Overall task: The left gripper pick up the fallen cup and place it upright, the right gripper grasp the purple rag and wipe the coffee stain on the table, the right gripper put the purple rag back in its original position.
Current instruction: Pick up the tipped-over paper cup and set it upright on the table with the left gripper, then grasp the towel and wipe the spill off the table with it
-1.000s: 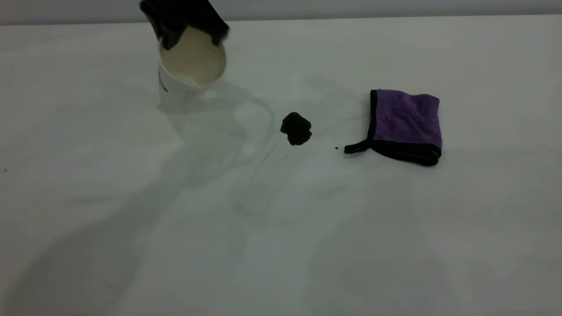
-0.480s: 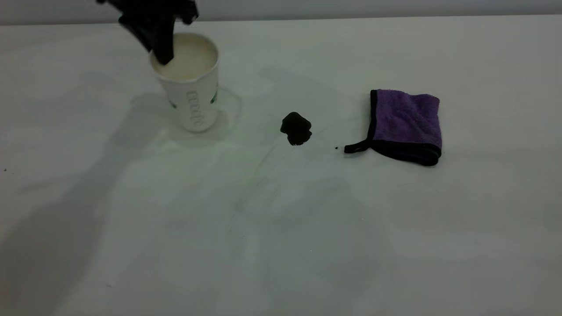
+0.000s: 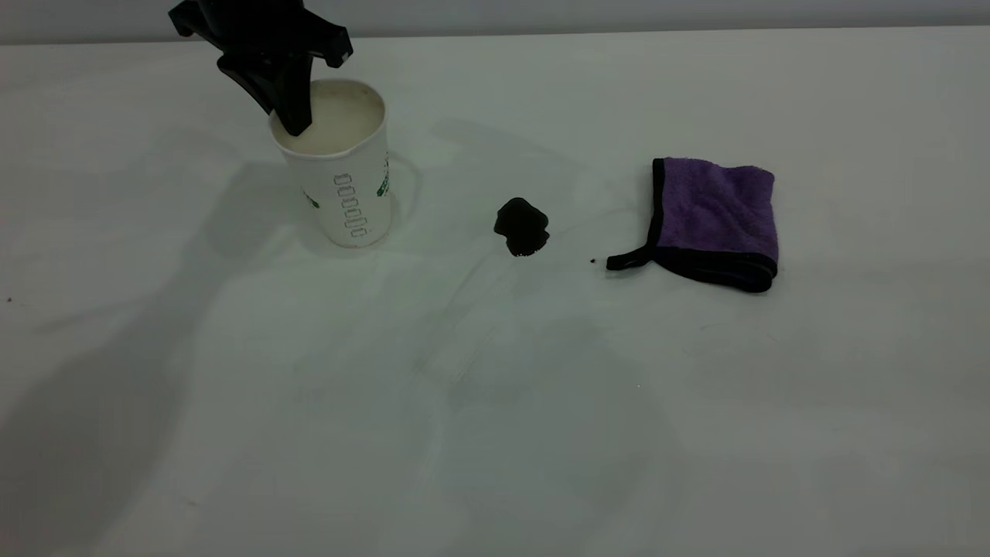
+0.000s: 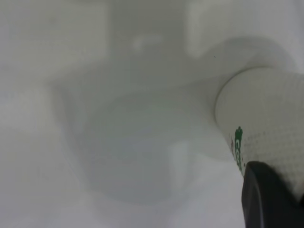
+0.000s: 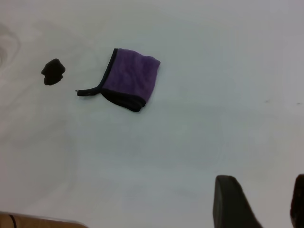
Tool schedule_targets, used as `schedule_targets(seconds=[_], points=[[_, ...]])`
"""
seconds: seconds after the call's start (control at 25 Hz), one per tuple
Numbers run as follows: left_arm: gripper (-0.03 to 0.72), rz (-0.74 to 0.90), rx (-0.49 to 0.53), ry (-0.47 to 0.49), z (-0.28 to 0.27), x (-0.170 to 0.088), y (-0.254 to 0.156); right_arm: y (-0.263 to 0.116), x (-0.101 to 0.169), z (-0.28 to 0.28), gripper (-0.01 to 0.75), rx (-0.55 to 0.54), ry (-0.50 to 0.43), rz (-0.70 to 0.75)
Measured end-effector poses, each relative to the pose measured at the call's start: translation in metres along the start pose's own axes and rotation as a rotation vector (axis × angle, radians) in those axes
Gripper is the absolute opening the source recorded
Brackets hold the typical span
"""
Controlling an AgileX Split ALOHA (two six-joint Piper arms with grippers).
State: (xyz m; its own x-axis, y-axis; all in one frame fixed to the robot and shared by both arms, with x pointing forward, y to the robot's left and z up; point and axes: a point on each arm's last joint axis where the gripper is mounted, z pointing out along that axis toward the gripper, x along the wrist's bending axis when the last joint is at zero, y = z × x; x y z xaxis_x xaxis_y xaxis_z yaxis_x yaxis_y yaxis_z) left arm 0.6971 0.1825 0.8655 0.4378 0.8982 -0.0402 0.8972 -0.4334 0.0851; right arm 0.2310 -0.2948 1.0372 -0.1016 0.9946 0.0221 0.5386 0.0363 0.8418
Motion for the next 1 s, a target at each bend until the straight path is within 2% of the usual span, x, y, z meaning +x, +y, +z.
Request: schedule_targets(seconds=[0.08,0.4,0.52,0.8,1.0], points=[[0.064,-0.004,-0.002,-0.006,0.001,0.0,0.0,0.0,0.0,0.0,0.345,0.0,0.0,0.0],[0.385,-0.013,0.037,-0.038,0.001,-0.003,-0.003,0.0,0.0,0.0,0.345,0.0,0.0,0.0],[0.454,0.004,0.045,-0.041,-0.003,-0.004,-0.004,0.0,0.0,0.0,0.345,0.0,0.0,0.0],[0.476,0.02,0.001,-0.035,-0.051,-0.007,-0.005,0.0,0.0,0.0,0.345,0.0,0.0,0.0],[0.477,0.033,-0.051,-0.028,-0.12,-0.012,-0.008,0.0,0.0,0.0,0.345,0.0,0.0,0.0]])
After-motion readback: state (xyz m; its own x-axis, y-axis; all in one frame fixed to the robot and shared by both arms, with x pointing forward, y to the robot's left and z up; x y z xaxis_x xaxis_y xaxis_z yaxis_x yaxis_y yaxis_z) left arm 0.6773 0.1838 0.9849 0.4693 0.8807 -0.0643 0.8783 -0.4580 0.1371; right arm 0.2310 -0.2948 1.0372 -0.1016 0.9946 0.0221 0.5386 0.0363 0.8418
